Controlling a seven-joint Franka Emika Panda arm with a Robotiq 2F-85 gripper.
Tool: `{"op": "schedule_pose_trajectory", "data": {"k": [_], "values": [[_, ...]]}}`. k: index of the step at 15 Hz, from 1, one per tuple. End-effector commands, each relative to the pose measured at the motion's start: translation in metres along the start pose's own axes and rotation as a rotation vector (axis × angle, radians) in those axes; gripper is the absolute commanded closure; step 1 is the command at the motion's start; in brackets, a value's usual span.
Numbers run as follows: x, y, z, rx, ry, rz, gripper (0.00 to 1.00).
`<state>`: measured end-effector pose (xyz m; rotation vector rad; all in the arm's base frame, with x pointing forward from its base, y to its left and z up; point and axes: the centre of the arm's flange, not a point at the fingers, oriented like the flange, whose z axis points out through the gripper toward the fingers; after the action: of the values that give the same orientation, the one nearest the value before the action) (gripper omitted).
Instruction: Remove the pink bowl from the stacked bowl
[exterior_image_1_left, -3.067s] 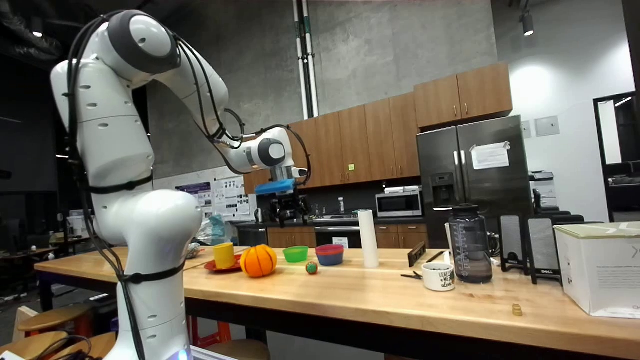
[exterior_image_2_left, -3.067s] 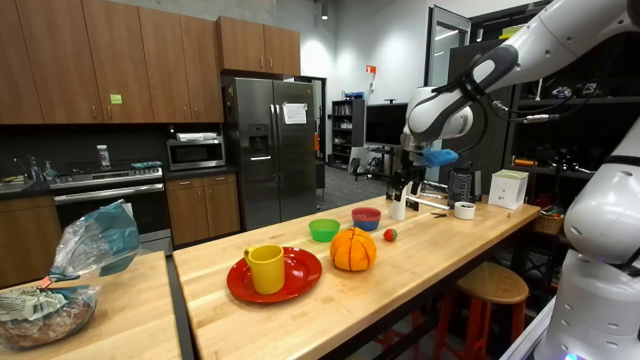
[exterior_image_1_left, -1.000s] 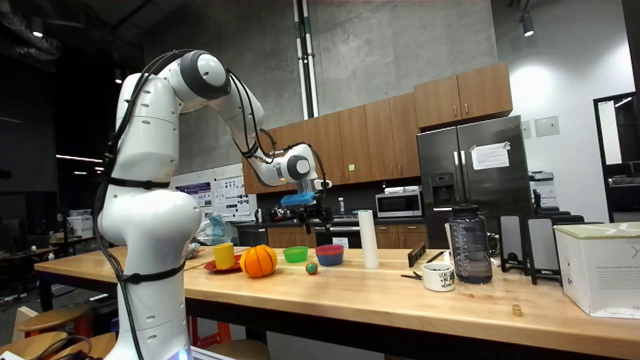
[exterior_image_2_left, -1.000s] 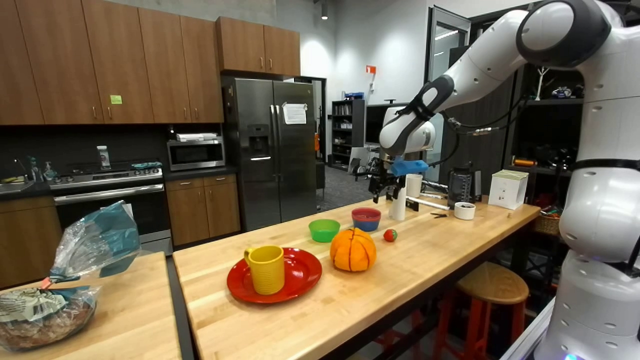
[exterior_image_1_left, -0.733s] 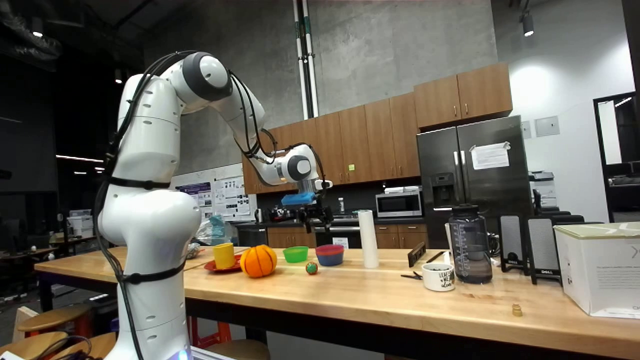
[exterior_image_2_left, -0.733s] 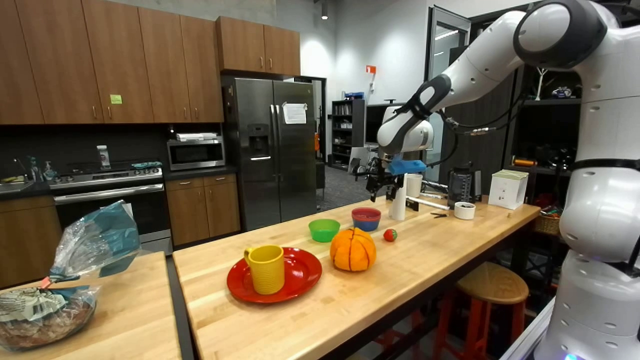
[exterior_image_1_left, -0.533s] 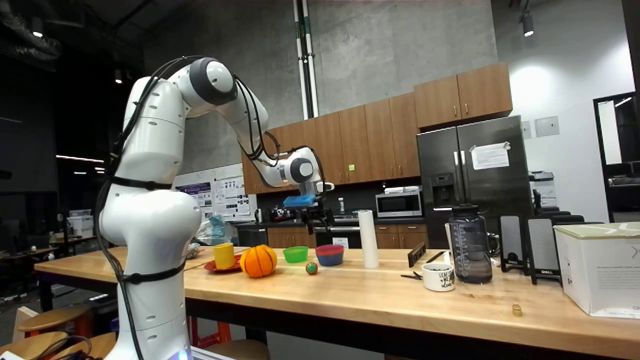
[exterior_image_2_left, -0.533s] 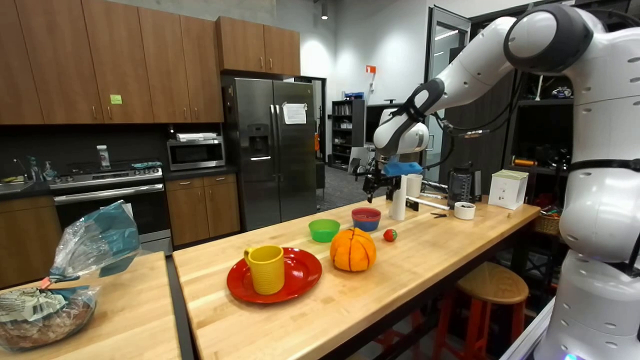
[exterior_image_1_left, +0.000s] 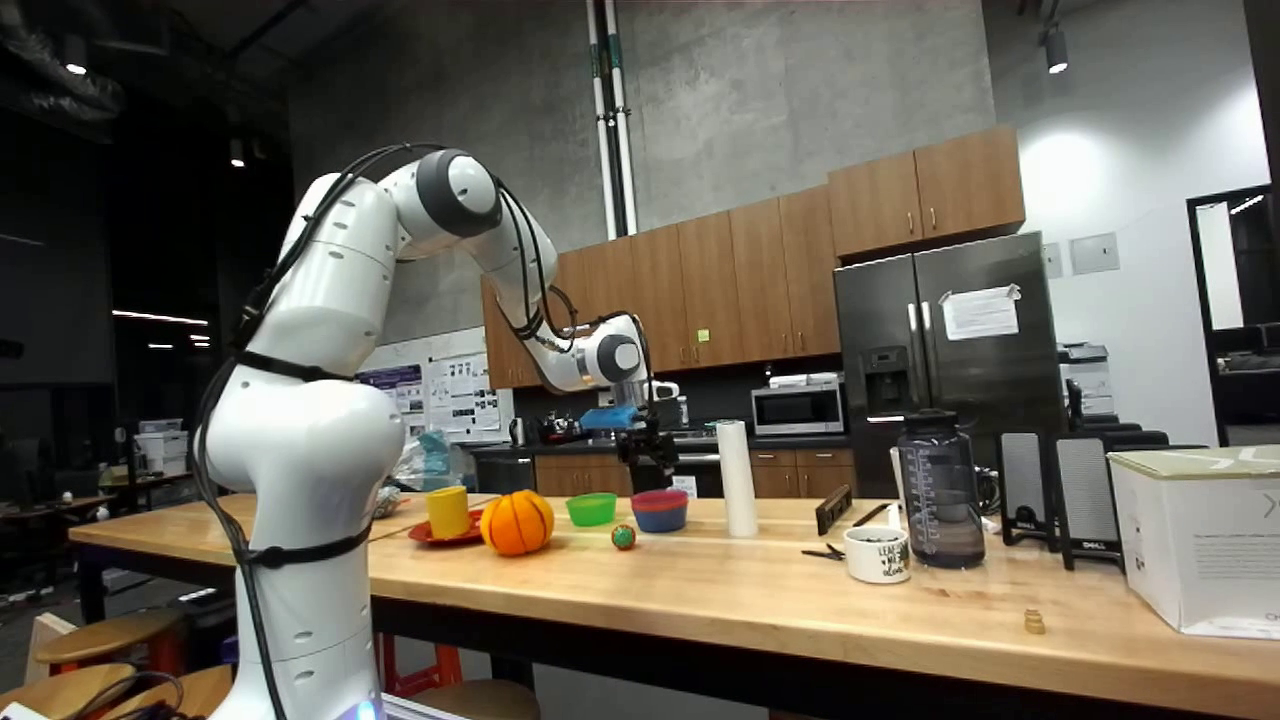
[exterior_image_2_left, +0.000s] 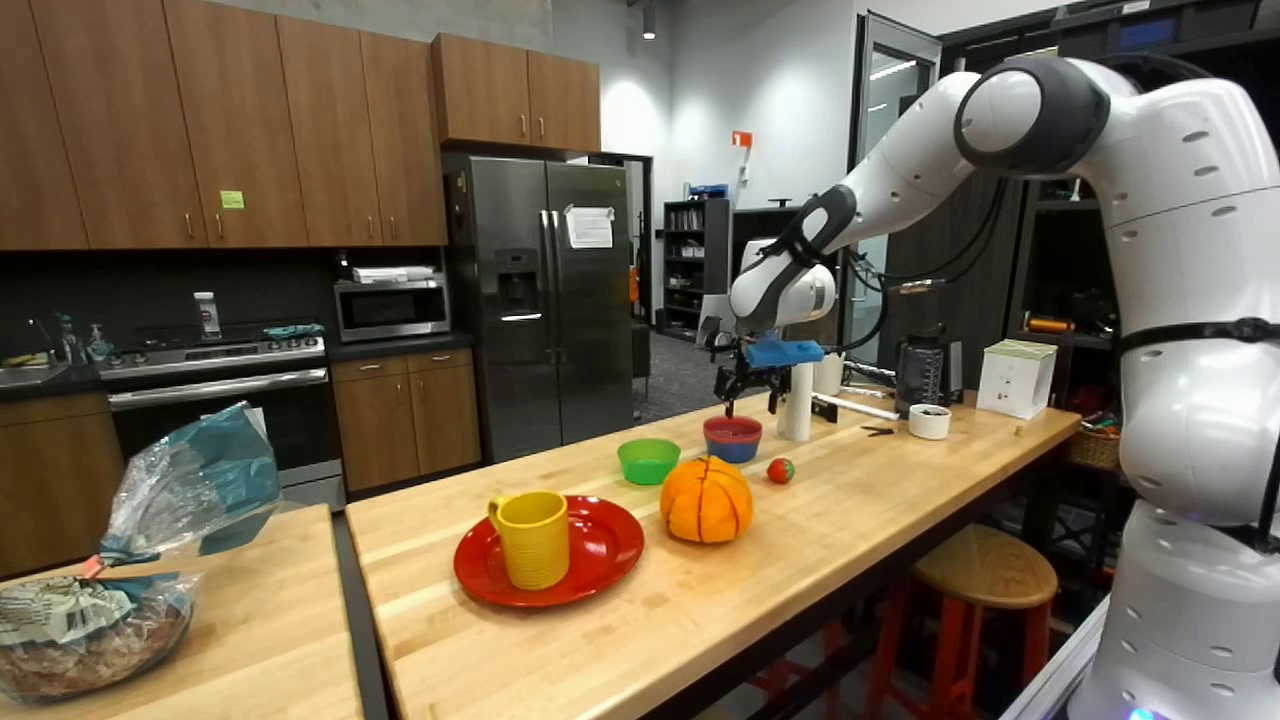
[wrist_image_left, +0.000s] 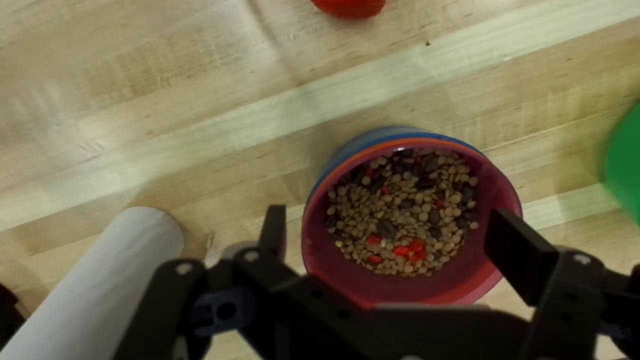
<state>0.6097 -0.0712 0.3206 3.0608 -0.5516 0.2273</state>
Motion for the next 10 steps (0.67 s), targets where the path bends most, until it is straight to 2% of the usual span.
{"op": "schedule_pose_trajectory", "data": {"k": [1,3,4,6,7,8,9,10], "values": [[0.019,0.0,0.012,-0.021,-0.033,0.032,0.0],[0.024,0.003,0.016,-0.023,-0.041,0.042,0.02],[0.026,0.004,0.019,-0.023,-0.043,0.048,0.2],[0.032,0.006,0.023,-0.022,-0.048,0.059,0.23],[0.034,0.008,0.024,-0.021,-0.049,0.065,0.28],[0.037,0.01,0.024,-0.02,-0.047,0.072,0.42],[0.039,0.011,0.025,-0.02,-0.046,0.077,0.46],[0.04,0.012,0.025,-0.02,-0.046,0.082,0.56]]}}
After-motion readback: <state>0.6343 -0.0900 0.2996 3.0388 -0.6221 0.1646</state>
